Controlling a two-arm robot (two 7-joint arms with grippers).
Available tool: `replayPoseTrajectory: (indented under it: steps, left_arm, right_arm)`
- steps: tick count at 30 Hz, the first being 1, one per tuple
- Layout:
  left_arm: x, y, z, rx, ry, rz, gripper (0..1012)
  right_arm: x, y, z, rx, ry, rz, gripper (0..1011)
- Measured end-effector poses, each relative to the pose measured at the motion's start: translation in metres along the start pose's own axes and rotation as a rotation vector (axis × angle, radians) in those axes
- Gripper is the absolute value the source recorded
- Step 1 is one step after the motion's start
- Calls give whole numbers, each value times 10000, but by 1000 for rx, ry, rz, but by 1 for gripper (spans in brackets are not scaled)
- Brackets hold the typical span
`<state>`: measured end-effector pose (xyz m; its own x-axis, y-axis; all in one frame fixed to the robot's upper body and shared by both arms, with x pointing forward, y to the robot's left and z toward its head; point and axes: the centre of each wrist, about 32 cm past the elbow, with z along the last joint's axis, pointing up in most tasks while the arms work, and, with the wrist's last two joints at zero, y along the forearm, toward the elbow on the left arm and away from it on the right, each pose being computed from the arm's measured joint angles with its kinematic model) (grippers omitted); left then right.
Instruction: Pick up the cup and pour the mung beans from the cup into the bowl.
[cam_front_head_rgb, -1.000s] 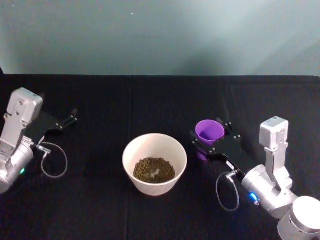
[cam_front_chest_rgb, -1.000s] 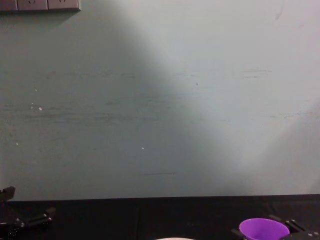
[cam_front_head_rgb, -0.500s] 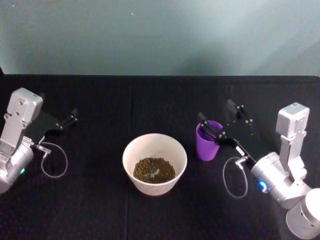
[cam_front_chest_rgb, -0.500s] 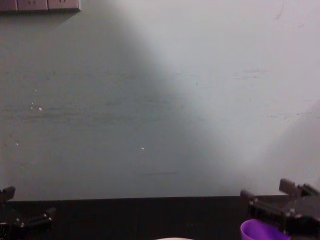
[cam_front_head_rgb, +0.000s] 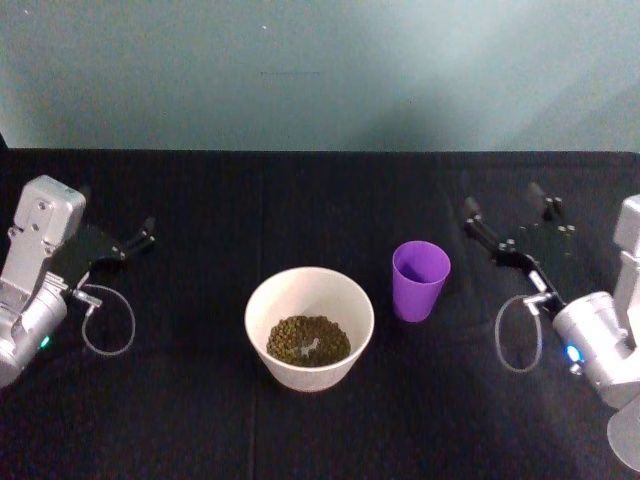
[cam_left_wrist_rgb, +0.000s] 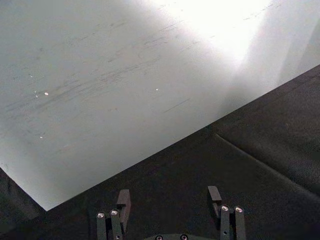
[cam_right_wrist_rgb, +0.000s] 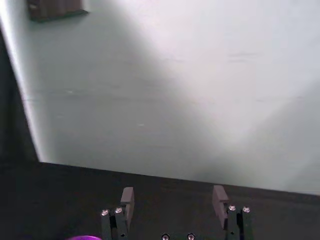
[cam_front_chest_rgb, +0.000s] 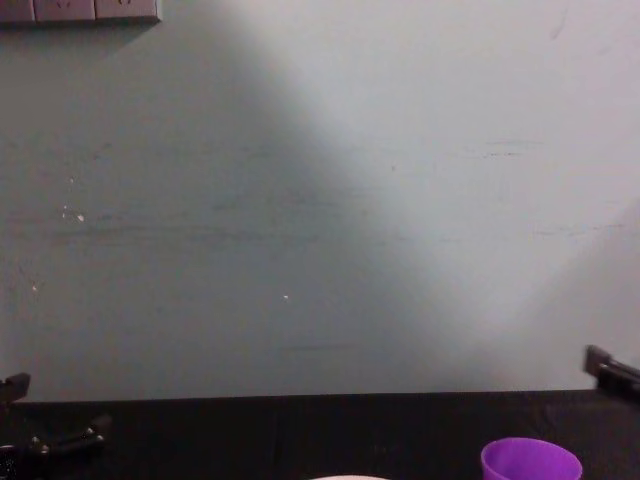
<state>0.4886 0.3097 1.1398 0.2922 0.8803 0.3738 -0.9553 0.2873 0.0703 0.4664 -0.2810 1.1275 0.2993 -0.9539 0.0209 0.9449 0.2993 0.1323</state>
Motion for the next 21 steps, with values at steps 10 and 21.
replayPoseTrajectory:
  steps: [10,21]
  left_arm:
    - [0,0,0,0,0,0,1000]
    - [0,0,0,0,0,0,1000]
  right_arm:
    - [74,-42,-89,-94,-57,-58,1003]
    - [45,-34,-120,-138,-95,-49,1003]
